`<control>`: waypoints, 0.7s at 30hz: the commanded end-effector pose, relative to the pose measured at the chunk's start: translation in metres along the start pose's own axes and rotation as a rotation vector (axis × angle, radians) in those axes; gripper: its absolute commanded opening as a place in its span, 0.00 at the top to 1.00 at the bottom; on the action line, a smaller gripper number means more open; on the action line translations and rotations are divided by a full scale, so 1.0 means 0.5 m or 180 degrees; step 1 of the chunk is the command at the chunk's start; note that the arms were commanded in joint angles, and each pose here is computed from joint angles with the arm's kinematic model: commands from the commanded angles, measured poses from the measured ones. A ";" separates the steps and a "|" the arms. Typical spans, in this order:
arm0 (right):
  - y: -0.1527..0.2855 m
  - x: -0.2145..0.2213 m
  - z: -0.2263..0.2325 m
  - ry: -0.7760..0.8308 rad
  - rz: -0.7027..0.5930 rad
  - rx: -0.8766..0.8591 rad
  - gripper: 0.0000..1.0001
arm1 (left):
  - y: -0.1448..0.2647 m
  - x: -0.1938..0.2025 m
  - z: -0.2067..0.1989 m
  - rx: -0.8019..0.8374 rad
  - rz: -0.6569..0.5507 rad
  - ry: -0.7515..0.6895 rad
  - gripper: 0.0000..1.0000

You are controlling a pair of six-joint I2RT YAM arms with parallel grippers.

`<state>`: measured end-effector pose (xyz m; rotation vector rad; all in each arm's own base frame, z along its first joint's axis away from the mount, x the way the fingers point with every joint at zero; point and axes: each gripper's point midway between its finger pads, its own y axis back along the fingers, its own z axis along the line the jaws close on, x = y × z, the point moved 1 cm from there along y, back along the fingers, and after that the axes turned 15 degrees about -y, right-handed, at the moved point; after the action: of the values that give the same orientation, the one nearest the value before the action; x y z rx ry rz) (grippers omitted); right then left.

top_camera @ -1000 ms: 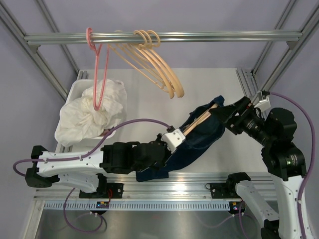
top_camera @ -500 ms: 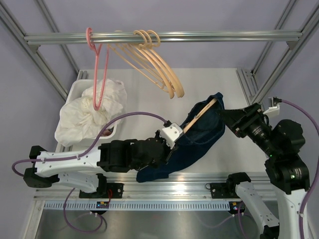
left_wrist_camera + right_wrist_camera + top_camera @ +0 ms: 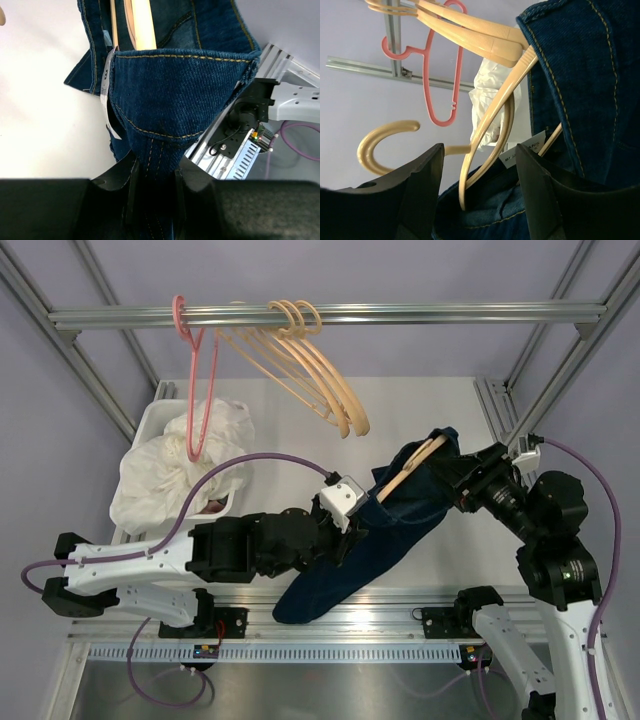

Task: Remove the skirt from the hanger
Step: Pick up the hanger at the center of the board.

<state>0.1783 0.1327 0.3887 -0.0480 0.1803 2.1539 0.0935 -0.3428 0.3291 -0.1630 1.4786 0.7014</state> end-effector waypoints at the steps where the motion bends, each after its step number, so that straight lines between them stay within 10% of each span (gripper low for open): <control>1: -0.016 -0.002 0.013 -0.0036 0.0051 -0.0098 0.33 | 0.033 -0.147 0.003 0.0095 -0.0764 0.0438 1.00; 21: -0.097 -0.045 -0.021 0.0011 -0.0069 -0.0035 0.42 | 0.019 -0.151 -0.034 0.0286 -0.0761 0.0386 1.00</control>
<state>0.2292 0.1372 0.3623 0.0062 0.2329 2.1278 0.0832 -0.3549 0.3295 -0.1370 1.5084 0.6493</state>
